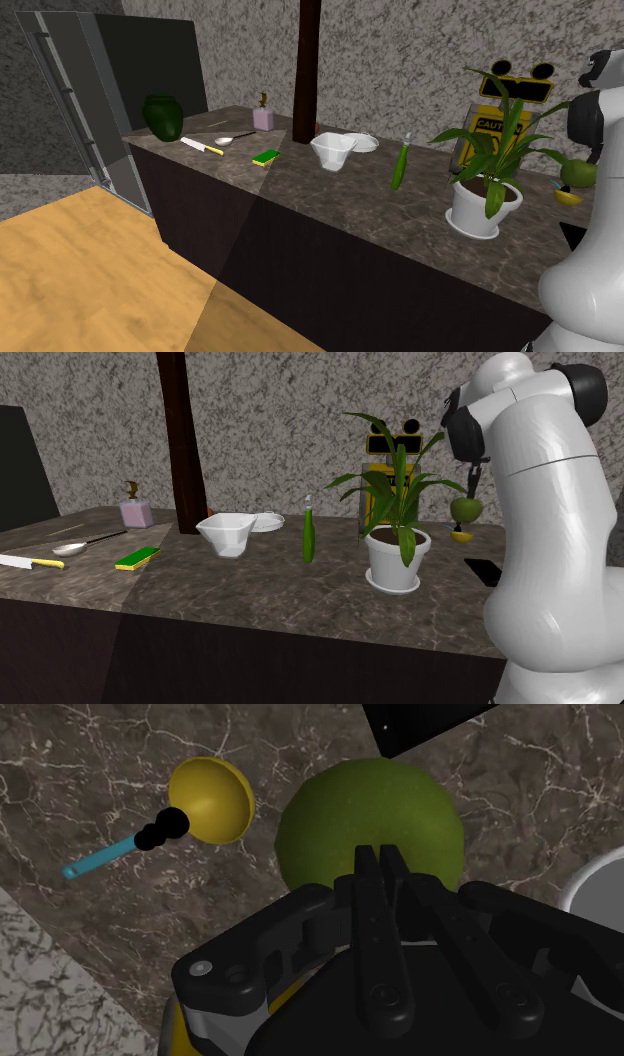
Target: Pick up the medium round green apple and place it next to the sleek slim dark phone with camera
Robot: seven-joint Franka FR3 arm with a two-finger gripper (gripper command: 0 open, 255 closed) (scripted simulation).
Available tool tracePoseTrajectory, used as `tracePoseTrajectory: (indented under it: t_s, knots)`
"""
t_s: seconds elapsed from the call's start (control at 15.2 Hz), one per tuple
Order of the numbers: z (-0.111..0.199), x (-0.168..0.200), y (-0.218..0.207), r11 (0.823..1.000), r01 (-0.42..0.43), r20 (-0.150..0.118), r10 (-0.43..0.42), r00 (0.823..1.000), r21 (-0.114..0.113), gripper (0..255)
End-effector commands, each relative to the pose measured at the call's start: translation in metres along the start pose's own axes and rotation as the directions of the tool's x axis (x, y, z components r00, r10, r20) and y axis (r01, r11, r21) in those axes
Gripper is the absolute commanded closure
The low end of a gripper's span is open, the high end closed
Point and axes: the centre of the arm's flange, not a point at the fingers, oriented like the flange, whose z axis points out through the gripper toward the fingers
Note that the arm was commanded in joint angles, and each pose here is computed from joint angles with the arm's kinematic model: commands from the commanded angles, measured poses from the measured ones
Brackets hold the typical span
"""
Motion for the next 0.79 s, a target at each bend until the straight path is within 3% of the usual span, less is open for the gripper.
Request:
tracePoseTrajectory:
  t_s: [0.0, 0.73]
  knots:
    - [0.011, 0.0, 0.0, 1.0, 0.0, 0.0, 0.0, 1.0, -0.001, 255]
    - [0.069, 0.001, 0.002, 1.0, 0.0, 0.0, 0.0, 1.0, -0.001, 255]
